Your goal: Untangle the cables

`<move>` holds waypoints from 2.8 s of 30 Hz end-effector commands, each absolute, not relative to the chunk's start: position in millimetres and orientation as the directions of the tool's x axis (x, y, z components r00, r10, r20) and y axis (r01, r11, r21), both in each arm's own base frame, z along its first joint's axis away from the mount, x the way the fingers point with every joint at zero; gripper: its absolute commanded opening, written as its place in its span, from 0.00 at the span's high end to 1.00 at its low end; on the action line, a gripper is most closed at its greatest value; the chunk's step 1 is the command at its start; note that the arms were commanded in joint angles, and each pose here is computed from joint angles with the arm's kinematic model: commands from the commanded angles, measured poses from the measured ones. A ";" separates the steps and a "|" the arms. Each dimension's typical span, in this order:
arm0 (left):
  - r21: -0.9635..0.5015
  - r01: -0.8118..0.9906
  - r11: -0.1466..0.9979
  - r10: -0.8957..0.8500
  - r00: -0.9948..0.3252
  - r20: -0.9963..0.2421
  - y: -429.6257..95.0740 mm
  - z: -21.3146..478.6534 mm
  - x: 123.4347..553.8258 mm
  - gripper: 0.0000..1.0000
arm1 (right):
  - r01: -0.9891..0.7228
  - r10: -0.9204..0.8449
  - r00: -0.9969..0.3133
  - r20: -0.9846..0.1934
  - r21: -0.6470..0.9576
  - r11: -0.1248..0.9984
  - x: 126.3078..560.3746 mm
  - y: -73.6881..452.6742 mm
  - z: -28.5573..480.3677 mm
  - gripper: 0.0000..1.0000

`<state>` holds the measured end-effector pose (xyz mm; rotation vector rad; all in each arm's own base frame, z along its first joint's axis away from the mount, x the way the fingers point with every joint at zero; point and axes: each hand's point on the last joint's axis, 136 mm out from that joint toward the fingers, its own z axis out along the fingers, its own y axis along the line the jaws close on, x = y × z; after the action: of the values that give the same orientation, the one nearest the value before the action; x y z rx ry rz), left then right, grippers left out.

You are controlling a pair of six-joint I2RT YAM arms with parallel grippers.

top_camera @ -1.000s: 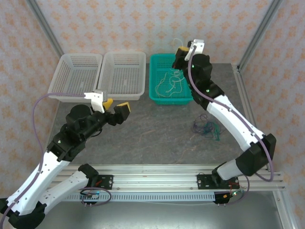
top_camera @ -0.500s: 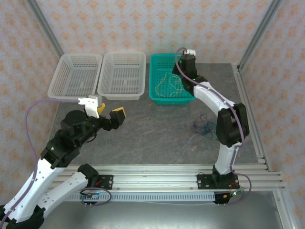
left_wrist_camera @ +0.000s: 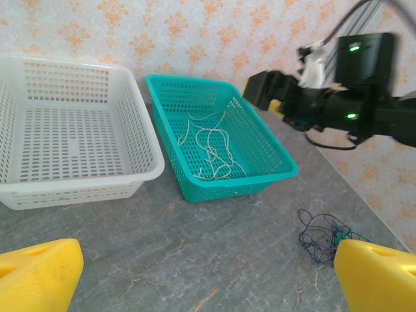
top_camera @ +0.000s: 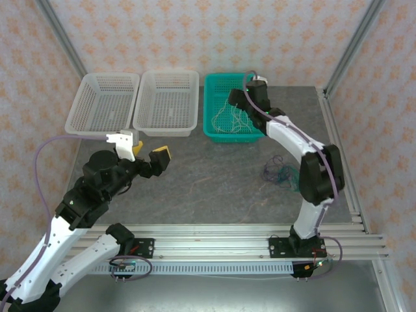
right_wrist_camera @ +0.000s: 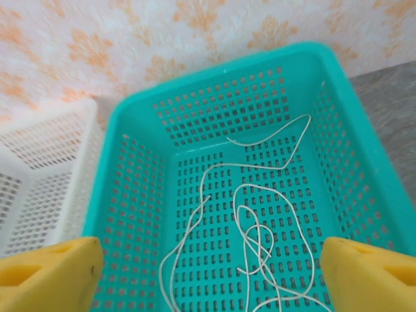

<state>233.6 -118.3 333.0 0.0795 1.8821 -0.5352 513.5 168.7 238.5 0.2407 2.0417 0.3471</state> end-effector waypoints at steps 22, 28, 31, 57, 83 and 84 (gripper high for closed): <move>-0.229 0.318 0.920 -0.102 -0.369 -0.924 -123.6 321.0 247.5 0.00 | 0.543 0.563 -0.501 -0.657 0.269 0.796 285.9 23.6 154.3 0.01; -0.228 0.314 0.921 -0.096 -0.385 -0.918 -123.0 315.7 246.1 0.00 | 0.569 0.574 -0.603 -0.554 0.204 0.796 306.6 27.7 104.6 0.01; -0.233 0.306 0.923 -0.103 -0.387 -0.916 -120.7 315.1 244.3 0.00 | 0.574 0.574 -0.626 -0.529 0.187 0.797 314.5 31.6 85.1 0.01; -0.416 0.316 0.853 -0.213 -0.517 -0.829 -162.6 298.9 270.6 0.02 | -0.358 0.268 -0.595 -0.757 0.549 0.755 291.2 155.1 243.9 0.99; -0.919 0.185 0.348 -0.583 -0.725 -0.367 -299.7 265.4 323.1 0.41 | -0.657 0.199 -0.589 -0.784 0.607 0.447 252.2 234.8 286.4 1.00; -0.916 0.186 0.357 -0.583 -0.721 -0.374 -299.4 265.6 324.0 0.56 | -0.659 0.190 -0.593 -0.783 0.607 0.443 250.5 235.9 284.6 1.00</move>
<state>315.8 -295.1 225.8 -0.3444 2.0631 -1.3585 256.2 229.0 274.3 -0.3502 1.9046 1.2111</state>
